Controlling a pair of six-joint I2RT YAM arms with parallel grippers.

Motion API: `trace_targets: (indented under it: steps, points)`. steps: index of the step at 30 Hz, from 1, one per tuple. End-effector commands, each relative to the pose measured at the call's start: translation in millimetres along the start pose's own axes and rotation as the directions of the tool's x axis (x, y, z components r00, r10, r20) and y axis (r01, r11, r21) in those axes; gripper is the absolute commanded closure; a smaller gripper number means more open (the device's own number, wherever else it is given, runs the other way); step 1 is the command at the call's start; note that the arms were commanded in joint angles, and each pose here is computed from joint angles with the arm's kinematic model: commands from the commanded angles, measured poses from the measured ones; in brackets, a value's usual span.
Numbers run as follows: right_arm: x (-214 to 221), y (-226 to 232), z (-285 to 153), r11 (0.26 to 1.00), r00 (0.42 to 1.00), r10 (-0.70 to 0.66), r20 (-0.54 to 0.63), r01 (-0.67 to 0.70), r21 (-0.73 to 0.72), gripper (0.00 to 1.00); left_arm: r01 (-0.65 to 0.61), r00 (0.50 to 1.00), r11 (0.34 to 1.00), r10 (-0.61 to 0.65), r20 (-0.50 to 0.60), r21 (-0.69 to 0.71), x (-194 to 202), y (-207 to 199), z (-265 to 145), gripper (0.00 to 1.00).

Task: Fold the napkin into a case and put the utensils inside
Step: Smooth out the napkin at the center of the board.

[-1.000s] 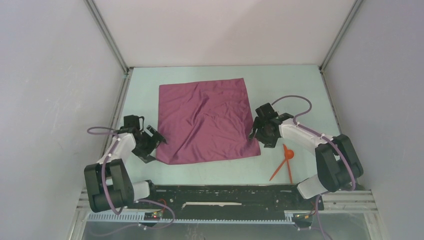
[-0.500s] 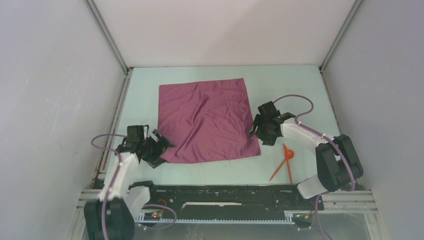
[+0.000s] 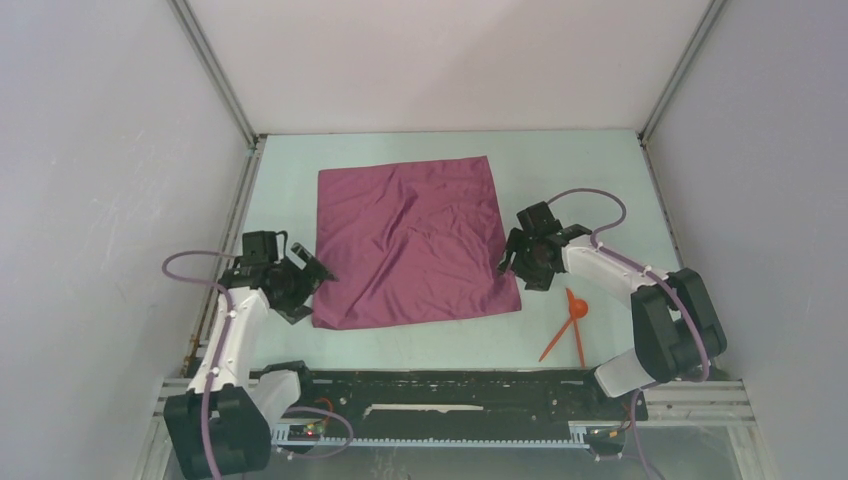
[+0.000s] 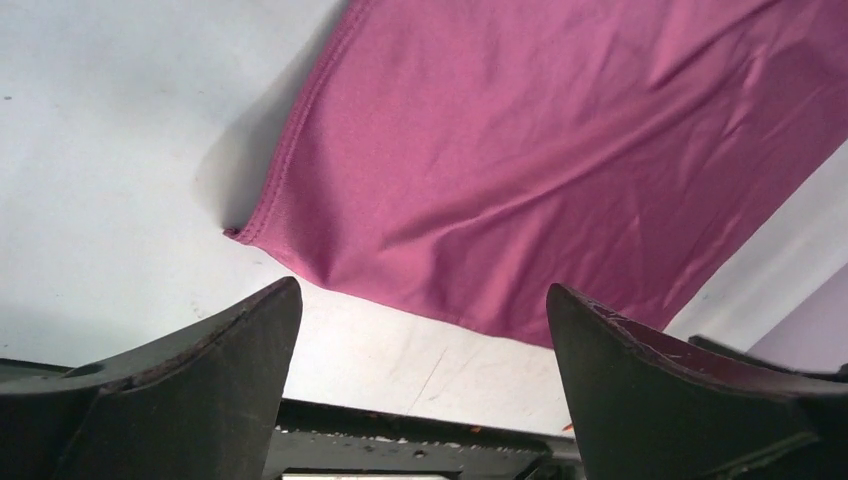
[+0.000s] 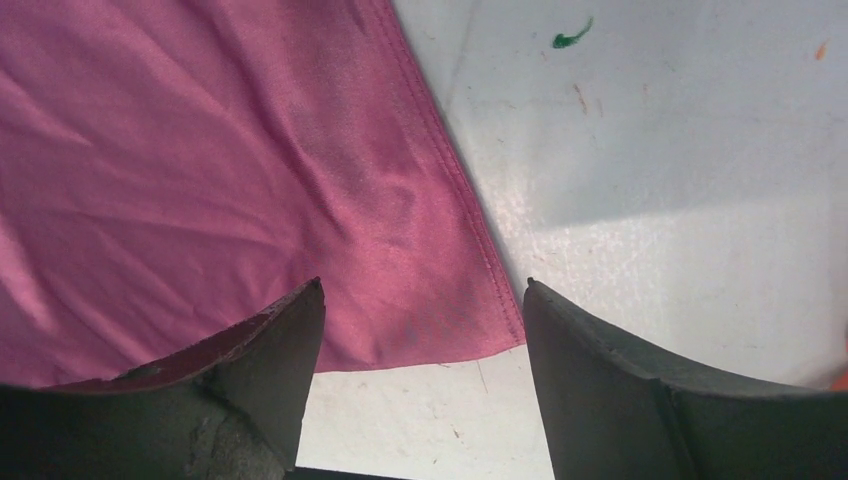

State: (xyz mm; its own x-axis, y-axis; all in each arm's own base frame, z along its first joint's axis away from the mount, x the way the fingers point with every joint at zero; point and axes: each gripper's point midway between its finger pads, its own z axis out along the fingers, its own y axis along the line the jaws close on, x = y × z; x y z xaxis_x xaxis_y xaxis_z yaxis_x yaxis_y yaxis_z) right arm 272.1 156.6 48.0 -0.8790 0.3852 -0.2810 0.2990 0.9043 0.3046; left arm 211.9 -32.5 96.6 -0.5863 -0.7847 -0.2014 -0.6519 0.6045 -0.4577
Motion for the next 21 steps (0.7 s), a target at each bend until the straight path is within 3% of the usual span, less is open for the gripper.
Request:
trace_targets:
  steps: [1,5,13,18,21]
  points:
    - [-1.0,-25.8,1.1,0.988,0.997,0.061,0.038,-0.065,0.136,0.21,-0.160,0.986,0.985,0.156,0.055,0.068,-6.1,-23.9,0.1,0.01]
    - [11.2,-34.9,-6.5,0.964,0.983,0.162,0.086,-0.176,0.200,0.28,-0.223,0.975,0.973,0.221,0.036,0.061,2.9,-28.7,1.2,0.06]
    - [30.6,-37.4,-13.4,0.939,0.973,0.191,0.127,-0.219,0.264,0.36,-0.354,0.929,0.928,0.335,0.155,0.118,-3.5,-49.1,-22.5,0.06]
    - [34.2,-34.3,-13.0,0.938,0.970,0.214,0.114,-0.236,0.255,0.41,-0.407,0.909,0.901,0.383,0.165,0.151,-1.3,-57.6,-28.7,0.06]
    - [37.5,-33.1,-10.7,0.933,0.967,0.233,0.102,-0.252,0.257,0.58,-0.416,0.906,0.897,0.395,0.153,0.149,0.5,-56.8,-26.6,0.06]
